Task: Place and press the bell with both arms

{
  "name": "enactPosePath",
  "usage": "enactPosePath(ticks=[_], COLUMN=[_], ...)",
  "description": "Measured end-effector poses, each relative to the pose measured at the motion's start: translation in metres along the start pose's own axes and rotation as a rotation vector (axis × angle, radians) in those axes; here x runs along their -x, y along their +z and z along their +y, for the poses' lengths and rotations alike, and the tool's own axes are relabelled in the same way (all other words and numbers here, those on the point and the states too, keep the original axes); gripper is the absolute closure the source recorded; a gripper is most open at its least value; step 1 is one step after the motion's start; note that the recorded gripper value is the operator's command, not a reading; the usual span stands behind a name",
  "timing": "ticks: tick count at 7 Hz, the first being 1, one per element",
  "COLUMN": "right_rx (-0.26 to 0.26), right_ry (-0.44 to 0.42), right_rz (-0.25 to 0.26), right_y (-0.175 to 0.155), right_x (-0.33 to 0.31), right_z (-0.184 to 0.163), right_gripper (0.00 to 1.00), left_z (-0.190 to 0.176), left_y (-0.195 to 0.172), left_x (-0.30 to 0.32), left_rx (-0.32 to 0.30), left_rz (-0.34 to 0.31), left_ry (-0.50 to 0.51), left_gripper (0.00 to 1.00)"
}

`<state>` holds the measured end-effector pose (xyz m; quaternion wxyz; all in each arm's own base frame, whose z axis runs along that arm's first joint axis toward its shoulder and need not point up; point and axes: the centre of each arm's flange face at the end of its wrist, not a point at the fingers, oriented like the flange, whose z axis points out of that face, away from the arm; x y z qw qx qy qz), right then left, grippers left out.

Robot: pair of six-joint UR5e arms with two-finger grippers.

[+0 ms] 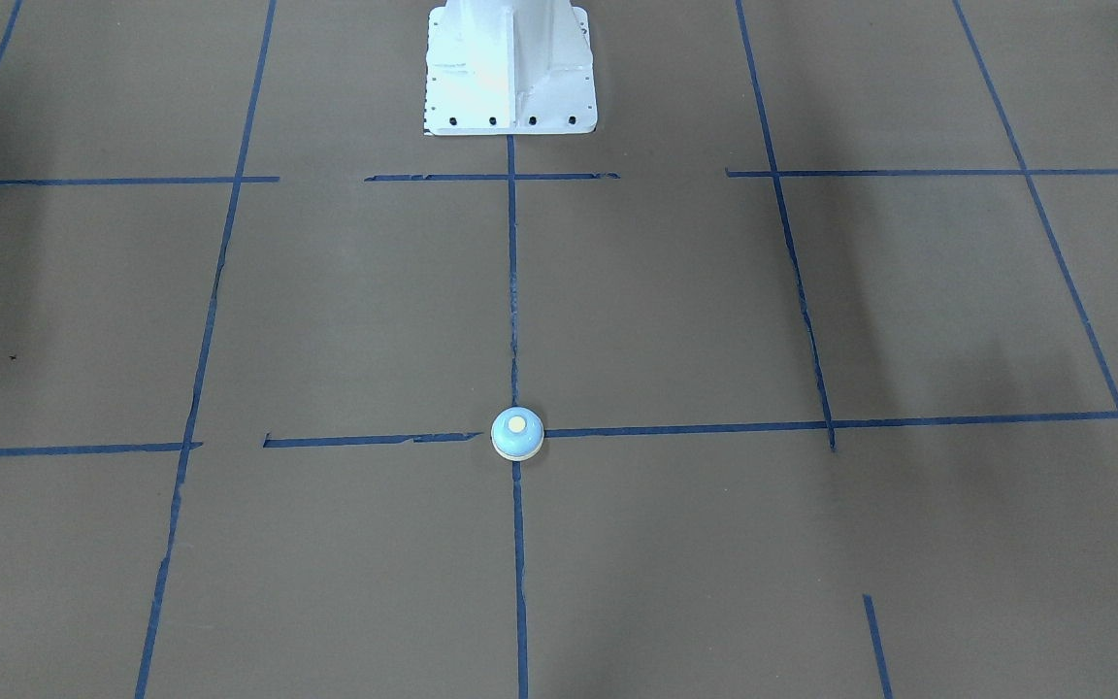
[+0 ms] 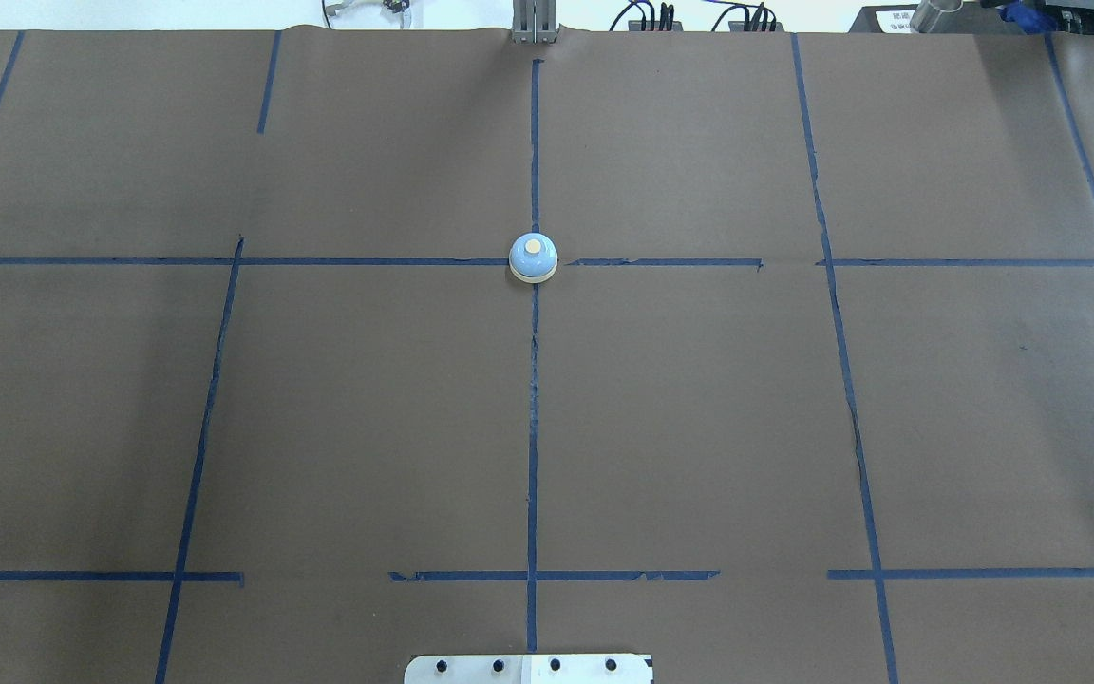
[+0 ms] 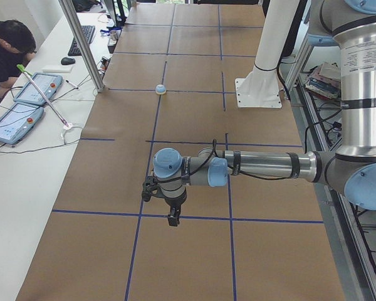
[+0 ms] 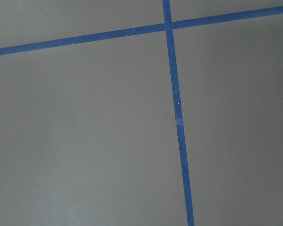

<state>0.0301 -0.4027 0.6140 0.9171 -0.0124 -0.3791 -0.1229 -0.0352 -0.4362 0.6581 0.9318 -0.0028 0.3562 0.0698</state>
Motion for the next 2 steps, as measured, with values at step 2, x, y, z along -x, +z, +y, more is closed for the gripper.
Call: enactPosePath(ticks=[2], right_rx=[0.000], right_ry=[0.000], right_rz=[-0.008], right_y=[0.0006], right_x=[0.0006], right_z=[0.0000], right_gripper=[0.00], left_z=[-0.0004], left_y=[-0.0005], left_x=[-0.0007], left_rx=[-0.001], left_rz=[0.000], left_ry=[0.001], left_gripper=[0.00])
